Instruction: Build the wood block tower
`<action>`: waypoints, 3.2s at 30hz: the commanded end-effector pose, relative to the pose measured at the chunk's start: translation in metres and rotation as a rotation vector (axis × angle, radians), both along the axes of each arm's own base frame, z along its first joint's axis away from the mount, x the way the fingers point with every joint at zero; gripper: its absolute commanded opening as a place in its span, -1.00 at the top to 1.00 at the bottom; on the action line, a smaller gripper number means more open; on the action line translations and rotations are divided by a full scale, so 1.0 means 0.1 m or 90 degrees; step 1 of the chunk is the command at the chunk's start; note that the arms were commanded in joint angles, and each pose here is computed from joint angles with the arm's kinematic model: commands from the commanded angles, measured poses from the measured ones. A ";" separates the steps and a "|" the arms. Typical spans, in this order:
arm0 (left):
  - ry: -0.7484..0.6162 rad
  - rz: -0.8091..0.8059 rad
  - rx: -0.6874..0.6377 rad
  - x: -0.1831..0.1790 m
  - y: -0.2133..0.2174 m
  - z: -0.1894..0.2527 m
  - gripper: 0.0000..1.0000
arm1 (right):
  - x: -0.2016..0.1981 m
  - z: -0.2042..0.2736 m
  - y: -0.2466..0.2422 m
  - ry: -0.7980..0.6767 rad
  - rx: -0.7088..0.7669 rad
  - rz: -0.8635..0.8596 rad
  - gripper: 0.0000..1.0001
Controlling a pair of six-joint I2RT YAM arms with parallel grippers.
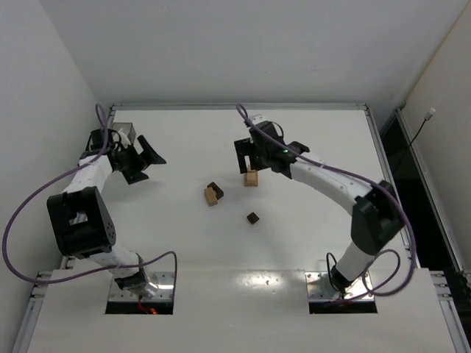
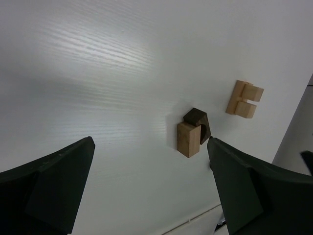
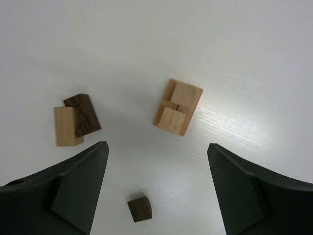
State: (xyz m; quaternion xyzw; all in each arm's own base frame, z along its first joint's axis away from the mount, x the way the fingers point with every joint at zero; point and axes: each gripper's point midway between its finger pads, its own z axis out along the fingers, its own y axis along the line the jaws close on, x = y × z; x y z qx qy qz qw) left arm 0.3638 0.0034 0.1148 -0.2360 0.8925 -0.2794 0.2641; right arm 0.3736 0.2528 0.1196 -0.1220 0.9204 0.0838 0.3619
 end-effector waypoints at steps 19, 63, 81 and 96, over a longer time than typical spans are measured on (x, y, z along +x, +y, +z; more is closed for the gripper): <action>-0.052 -0.660 0.377 -0.32 -1.97 -0.17 -1.00 | 0.38 0.69 -1.54 -0.143 -0.099 0.046 -0.26; -0.121 -0.772 0.523 -0.28 -2.06 -0.70 -0.86 | 0.13 0.47 -2.19 -0.086 -0.020 -0.051 -0.26; -0.082 -0.784 0.449 -0.50 -2.05 -0.83 -0.72 | 0.15 0.48 -2.20 -0.086 -0.016 -0.052 -0.26; -0.070 -0.789 0.417 -0.61 -2.07 -0.85 -0.34 | 0.13 0.44 -2.26 -0.080 -0.013 -0.060 -0.26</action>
